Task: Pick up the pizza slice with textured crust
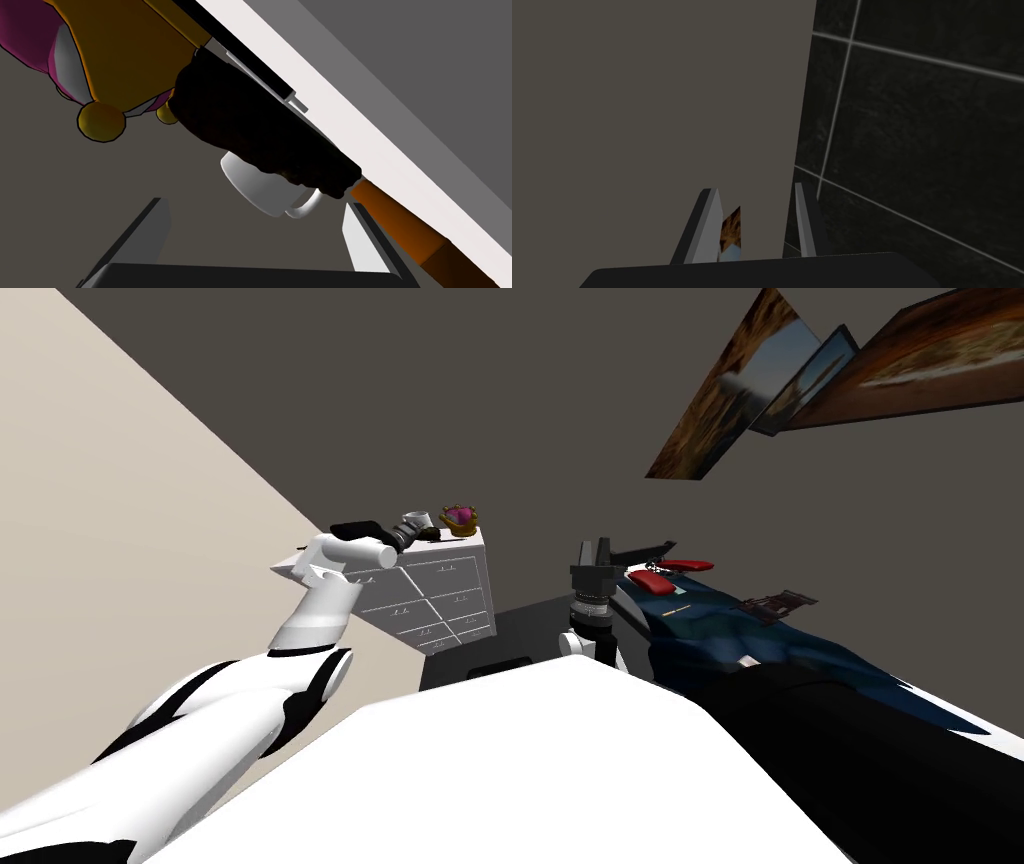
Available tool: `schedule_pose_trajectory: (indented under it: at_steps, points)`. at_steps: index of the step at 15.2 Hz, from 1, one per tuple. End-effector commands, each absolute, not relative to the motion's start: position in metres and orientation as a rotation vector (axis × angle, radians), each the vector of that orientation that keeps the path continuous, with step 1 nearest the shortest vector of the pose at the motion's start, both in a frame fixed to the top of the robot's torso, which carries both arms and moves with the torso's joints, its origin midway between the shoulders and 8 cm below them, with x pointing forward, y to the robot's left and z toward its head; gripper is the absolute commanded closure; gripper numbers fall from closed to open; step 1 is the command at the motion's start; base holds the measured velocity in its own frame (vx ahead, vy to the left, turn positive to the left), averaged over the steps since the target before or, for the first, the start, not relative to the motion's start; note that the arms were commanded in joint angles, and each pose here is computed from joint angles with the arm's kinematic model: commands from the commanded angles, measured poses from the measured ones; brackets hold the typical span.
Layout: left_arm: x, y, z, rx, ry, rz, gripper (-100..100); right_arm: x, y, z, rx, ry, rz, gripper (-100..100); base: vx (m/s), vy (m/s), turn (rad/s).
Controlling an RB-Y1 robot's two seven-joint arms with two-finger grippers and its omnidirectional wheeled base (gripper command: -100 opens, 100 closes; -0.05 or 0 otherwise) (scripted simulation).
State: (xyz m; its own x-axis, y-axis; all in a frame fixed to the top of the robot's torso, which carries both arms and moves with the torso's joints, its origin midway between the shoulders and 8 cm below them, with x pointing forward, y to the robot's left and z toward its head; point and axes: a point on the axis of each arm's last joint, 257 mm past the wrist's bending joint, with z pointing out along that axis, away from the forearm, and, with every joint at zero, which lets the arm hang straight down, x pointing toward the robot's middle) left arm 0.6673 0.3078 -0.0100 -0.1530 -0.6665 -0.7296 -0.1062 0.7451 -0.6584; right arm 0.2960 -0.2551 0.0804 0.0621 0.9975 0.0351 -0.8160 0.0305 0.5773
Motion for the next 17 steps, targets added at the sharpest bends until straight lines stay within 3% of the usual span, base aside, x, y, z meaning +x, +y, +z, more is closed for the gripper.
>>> schedule_pose_trajectory:
  at_steps: [1, 17]
  points:
    - [0.667, 0.312, -0.016, -0.641, 1.708, -0.525, -100, 0.296, -0.255, 0.080, 0.519, 0.437, 1.467, 0, -0.015, 0.011, 0.006]
    - [0.669, 0.365, -0.015, -0.773, 1.936, -0.329, -100, 0.296, -0.255, 0.080, 0.519, 0.437, 1.467, 0, -0.010, 0.009, -0.073]
